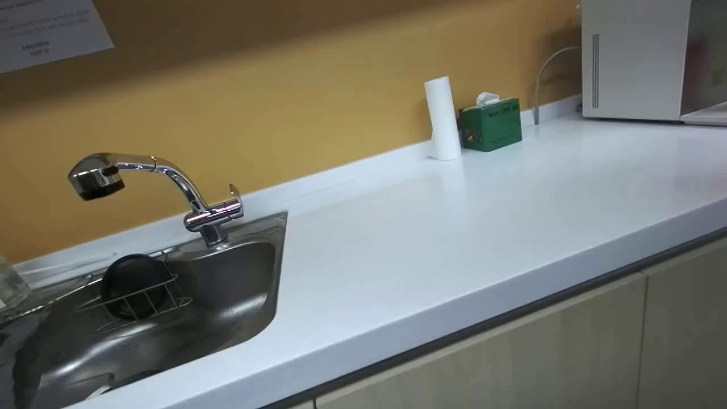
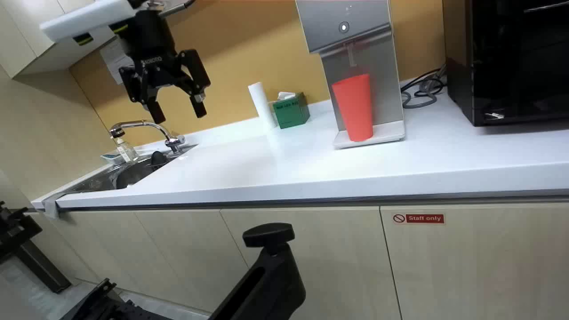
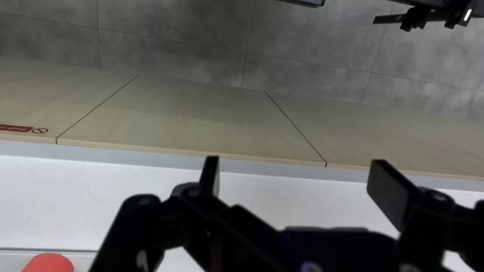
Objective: Move the pink cup to the left
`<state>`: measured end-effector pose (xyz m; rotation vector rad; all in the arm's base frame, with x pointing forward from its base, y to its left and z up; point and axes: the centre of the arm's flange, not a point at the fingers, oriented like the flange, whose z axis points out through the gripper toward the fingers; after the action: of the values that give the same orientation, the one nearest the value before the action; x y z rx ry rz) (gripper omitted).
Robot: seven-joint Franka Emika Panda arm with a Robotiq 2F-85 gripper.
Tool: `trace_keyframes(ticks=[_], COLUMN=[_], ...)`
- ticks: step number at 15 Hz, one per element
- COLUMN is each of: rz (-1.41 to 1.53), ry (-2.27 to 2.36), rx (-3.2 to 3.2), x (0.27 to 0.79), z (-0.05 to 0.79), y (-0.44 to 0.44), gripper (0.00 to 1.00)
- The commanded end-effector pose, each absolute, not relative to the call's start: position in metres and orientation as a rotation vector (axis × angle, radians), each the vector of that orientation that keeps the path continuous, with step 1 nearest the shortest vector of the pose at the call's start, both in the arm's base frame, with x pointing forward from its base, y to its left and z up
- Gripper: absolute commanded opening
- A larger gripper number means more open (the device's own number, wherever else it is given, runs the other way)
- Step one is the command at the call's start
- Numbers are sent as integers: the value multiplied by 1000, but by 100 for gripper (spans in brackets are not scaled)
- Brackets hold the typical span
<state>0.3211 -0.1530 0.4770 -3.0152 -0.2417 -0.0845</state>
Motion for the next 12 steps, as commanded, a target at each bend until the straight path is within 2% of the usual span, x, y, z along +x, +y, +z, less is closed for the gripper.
trace_keyframes(ticks=[1, 12], rz=[-84, -132], ry=[-242, -205], rx=[-3015, -3032], x=[321, 324], z=[477, 475], y=[-153, -151], gripper=[100, 100])
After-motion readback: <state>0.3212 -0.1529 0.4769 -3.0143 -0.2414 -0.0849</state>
